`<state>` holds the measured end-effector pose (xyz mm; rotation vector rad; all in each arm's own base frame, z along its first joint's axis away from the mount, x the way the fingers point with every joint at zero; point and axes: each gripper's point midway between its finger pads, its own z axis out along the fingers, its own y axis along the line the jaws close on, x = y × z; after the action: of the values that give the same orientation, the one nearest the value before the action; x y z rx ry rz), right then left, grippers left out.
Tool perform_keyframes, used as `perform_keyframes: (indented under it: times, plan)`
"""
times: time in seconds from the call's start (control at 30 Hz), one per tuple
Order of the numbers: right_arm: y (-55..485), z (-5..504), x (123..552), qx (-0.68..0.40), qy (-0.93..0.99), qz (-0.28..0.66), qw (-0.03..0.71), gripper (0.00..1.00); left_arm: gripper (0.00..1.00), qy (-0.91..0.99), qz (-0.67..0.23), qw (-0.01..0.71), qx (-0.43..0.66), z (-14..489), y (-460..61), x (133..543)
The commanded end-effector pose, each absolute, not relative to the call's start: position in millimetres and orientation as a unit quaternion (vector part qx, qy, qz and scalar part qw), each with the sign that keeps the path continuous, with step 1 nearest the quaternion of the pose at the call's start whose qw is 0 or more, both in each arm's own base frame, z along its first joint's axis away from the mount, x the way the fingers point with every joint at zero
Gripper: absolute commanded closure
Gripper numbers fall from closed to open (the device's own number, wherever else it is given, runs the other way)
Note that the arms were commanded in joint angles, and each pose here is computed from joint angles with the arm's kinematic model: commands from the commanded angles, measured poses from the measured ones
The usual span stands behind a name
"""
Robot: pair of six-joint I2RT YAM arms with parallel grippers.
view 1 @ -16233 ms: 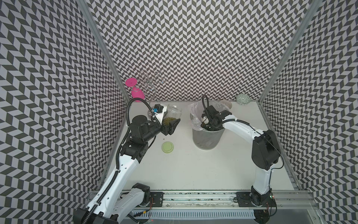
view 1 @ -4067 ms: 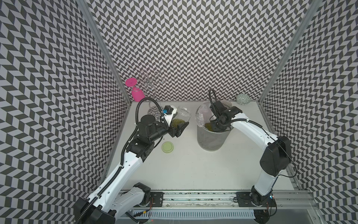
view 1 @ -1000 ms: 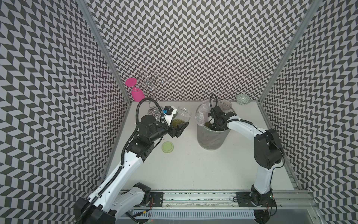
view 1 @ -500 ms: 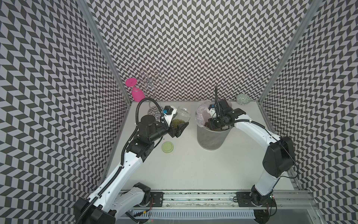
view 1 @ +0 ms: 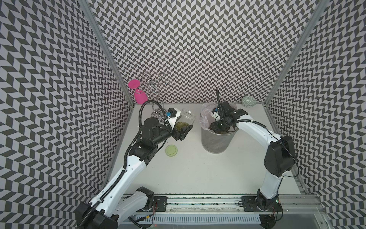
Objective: Empty moldy mung beans from jars
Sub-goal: Pick up the lid from the trash bin.
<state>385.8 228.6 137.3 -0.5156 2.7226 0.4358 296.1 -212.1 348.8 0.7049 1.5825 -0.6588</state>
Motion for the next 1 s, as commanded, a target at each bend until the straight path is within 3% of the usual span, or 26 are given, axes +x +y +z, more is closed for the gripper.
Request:
perform_keyframes:
  times: [0.0, 0.27, 0.43, 0.53, 0.73, 0.87, 0.97]
  plan:
    - [238, 118, 385, -0.203, 0.956, 0.153, 0.149, 0.47, 0.93, 0.639, -0.281, 0.649, 0.302, 383, -208, 292]
    - [242, 93, 395, -0.212, 0.959, 0.126, 0.141, 0.49, 0.93, 0.642, -0.28, 0.647, 0.302, 381, -208, 294]
    - [237, 71, 396, -0.211, 0.964, 0.097, 0.126, 0.56, 0.93, 0.642, -0.281, 0.646, 0.302, 381, -208, 295]
    - [233, 61, 395, -0.209, 0.967, 0.08, 0.121, 0.64, 0.93, 0.641, -0.283, 0.646, 0.302, 381, -209, 294]
    - [230, 56, 397, -0.206, 0.968, 0.073, 0.124, 0.92, 0.93, 0.642, -0.283, 0.645, 0.303, 380, -209, 295]
    - [235, 76, 398, -0.205, 0.963, 0.097, 0.145, 1.0, 0.93, 0.64, -0.284, 0.646, 0.302, 381, -209, 294]
    - [241, 101, 397, -0.201, 0.956, 0.132, 0.166, 1.0, 0.92, 0.641, -0.285, 0.646, 0.302, 381, -209, 294]
